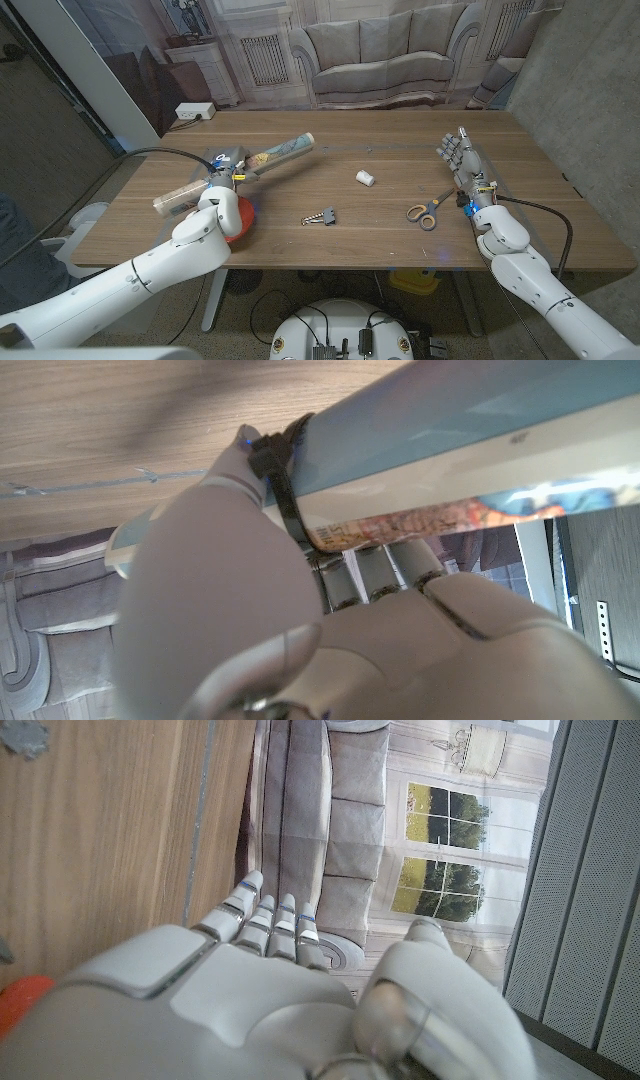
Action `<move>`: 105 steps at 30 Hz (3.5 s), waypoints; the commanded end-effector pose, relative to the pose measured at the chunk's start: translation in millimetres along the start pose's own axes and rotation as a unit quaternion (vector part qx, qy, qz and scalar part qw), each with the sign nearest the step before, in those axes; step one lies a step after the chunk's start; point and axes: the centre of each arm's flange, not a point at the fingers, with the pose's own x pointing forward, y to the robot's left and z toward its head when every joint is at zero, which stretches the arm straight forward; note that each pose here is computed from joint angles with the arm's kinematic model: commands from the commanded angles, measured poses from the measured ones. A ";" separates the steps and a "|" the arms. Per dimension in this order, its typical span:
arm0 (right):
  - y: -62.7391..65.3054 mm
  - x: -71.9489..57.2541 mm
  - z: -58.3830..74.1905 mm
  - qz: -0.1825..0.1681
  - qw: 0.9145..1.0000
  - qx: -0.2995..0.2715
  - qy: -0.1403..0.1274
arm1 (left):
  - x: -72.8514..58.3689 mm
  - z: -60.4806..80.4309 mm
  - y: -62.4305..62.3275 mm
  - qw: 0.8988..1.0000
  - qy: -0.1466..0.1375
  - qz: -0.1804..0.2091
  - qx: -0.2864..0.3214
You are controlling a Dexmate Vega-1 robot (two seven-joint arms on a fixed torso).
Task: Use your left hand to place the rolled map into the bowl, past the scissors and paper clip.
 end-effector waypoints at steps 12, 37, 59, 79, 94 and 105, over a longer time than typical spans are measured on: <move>-3.7 1.5 0.4 0.000 1.000 -0.001 0.005 | -24.8 -18.0 6.3 1.000 0.018 0.023 0.003; -3.3 2.6 -1.2 -0.004 1.000 -0.001 0.011 | -59.2 -31.2 -0.5 0.999 0.027 0.038 -0.003; -3.0 2.3 -3.0 -0.005 1.000 0.000 0.014 | -84.1 -44.8 -4.5 0.998 0.049 0.036 0.004; -1.0 4.1 -4.7 0.000 1.000 -0.001 0.020 | -100.2 -61.2 -7.6 0.996 0.073 0.046 0.007; -0.6 7.2 -3.5 0.001 1.000 -0.001 0.020 | -113.9 -67.3 -11.1 0.995 0.085 0.044 0.006; 0.8 8.5 -6.1 0.002 1.000 0.000 0.023 | -115.2 -70.5 -16.0 0.995 0.090 0.044 0.003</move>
